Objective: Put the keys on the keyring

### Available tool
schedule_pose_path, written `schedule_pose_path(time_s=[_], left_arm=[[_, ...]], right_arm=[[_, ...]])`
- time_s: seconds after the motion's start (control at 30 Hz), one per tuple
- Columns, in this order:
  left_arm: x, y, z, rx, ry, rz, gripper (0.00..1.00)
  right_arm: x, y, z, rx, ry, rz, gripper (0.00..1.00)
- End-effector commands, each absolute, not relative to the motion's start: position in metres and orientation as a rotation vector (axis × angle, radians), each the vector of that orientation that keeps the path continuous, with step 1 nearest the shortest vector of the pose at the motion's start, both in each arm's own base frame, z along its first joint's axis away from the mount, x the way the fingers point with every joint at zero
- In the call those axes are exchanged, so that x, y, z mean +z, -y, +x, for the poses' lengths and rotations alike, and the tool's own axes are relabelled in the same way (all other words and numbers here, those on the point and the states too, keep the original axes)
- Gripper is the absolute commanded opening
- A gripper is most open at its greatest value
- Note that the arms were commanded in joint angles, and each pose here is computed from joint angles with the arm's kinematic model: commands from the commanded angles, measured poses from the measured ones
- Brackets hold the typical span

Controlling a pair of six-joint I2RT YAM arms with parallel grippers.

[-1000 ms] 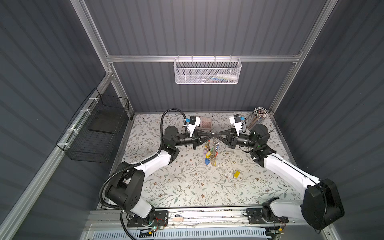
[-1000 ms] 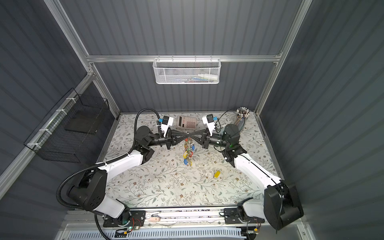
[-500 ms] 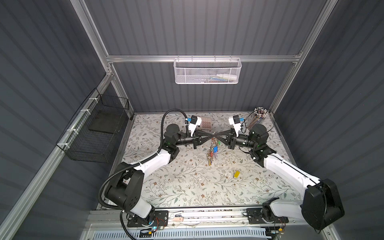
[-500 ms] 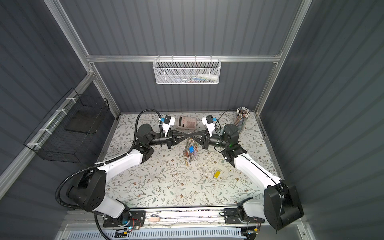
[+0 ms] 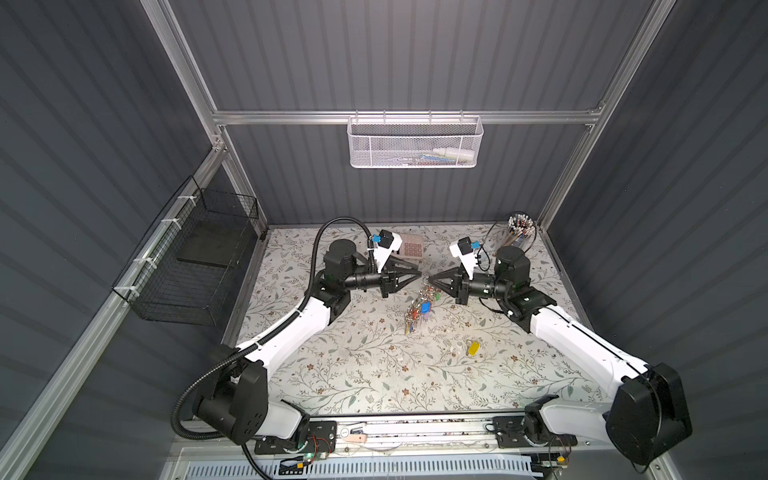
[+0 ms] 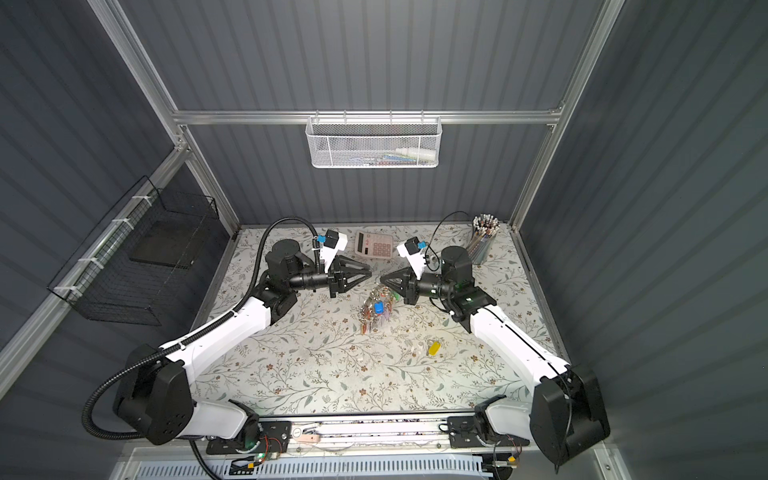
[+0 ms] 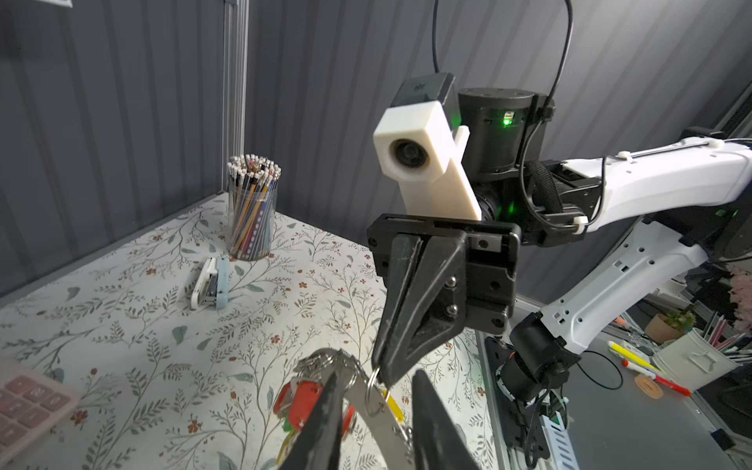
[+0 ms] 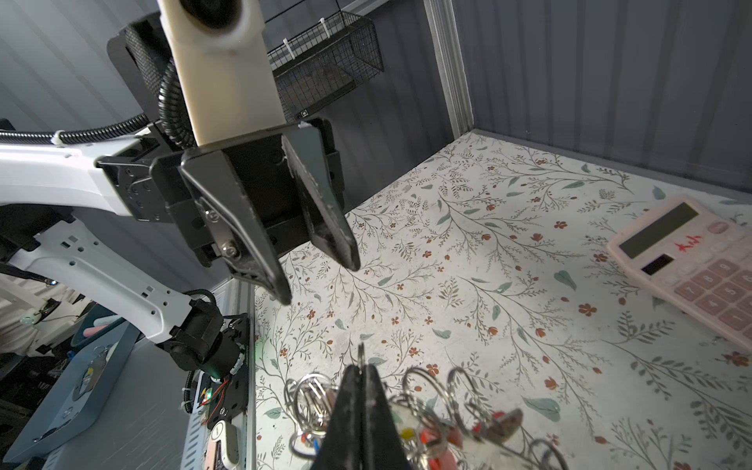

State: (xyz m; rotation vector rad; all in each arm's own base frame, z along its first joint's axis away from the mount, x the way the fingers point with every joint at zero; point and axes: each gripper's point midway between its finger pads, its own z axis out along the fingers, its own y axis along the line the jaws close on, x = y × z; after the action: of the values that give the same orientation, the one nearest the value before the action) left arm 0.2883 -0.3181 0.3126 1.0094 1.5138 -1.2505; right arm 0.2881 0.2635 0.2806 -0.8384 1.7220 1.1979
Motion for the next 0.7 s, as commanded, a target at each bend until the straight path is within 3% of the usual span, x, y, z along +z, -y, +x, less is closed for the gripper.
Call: schedule_pose_path(time_s=[0.0,0.13,0.67], left_arm=[[0.319,0.312,0.283,-1.178,-1.506,1.105,0.36],[0.312,0.31,0.271,-1.14,-1.488,1.256,0.45],[0.311,0.323,0.282,-1.183,-1.526,1.433,0.46]], right_arm=[[0.316,-0.263,0.281,1.131,-1.599,-0.923,0.0],[0.319,-0.262,0.278,1.103,-1.59,-0.951,0.0],[0.319,-0.266,0.273,1.16,-1.577,-0.985,0.0]])
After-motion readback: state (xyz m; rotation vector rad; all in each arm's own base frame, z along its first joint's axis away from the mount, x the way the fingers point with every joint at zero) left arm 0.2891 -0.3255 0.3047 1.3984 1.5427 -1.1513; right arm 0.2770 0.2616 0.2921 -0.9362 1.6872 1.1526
